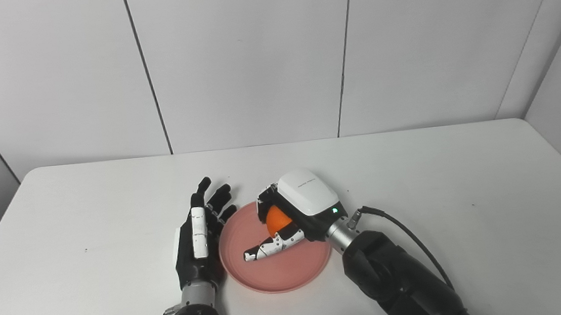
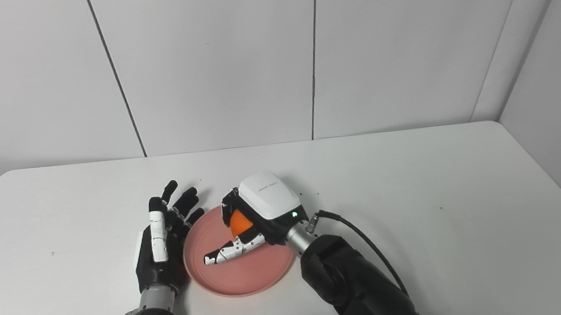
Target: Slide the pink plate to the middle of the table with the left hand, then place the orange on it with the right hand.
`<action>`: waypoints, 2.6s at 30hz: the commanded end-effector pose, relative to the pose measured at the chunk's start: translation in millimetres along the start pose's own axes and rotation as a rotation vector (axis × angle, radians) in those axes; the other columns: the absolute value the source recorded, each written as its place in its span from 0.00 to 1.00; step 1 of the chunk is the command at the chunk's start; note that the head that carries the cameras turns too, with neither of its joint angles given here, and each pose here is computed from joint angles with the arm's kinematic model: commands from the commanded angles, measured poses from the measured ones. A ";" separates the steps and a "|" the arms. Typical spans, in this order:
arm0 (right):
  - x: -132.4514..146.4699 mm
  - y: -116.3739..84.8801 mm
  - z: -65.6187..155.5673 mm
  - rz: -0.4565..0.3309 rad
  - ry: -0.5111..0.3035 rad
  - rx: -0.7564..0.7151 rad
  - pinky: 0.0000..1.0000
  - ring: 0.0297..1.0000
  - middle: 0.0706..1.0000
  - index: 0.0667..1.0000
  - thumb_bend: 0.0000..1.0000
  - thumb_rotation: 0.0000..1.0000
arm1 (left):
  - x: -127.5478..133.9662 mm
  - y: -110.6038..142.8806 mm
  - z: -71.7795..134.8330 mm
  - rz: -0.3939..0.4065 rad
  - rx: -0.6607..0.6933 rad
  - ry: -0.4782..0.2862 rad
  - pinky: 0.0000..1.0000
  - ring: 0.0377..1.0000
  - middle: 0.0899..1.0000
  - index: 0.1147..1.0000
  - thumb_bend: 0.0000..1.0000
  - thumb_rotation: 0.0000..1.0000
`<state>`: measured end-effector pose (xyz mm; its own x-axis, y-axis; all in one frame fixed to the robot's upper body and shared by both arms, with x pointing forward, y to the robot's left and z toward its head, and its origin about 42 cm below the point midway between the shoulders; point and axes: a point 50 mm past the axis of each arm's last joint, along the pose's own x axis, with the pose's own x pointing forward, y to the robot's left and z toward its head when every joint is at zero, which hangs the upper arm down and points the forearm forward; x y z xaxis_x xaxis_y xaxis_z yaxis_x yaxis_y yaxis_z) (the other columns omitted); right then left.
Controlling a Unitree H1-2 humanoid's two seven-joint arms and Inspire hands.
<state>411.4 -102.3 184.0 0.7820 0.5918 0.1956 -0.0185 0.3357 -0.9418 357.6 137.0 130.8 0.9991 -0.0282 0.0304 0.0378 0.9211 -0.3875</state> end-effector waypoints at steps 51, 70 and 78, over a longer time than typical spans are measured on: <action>11.0 -17.4 6.7 -0.069 -0.085 -0.102 0.54 0.54 0.58 0.63 0.93 0.97 | -6.4 -2.8 -13.9 0.054 -0.058 0.082 0.83 0.84 0.73 0.84 0.92 0.82; 7.9 -61.5 8.2 -0.355 0.032 0.298 0.56 0.64 0.69 0.68 0.91 0.95 | -6.0 -1.7 -16.7 0.041 -0.022 0.076 0.85 0.83 0.70 0.87 0.91 0.87; -1.3 -52.9 -14.0 -0.459 0.214 0.671 0.83 0.89 0.90 0.89 0.89 0.99 | 1.3 4.9 -7.9 0.054 -0.027 0.046 0.90 0.83 0.73 0.90 0.90 0.88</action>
<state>412.7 -128.1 214.2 0.9126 0.1950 0.3594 -0.0075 0.8867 -0.4622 360.2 138.4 131.7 0.9996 -0.0143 0.0262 0.0236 0.9171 -0.3979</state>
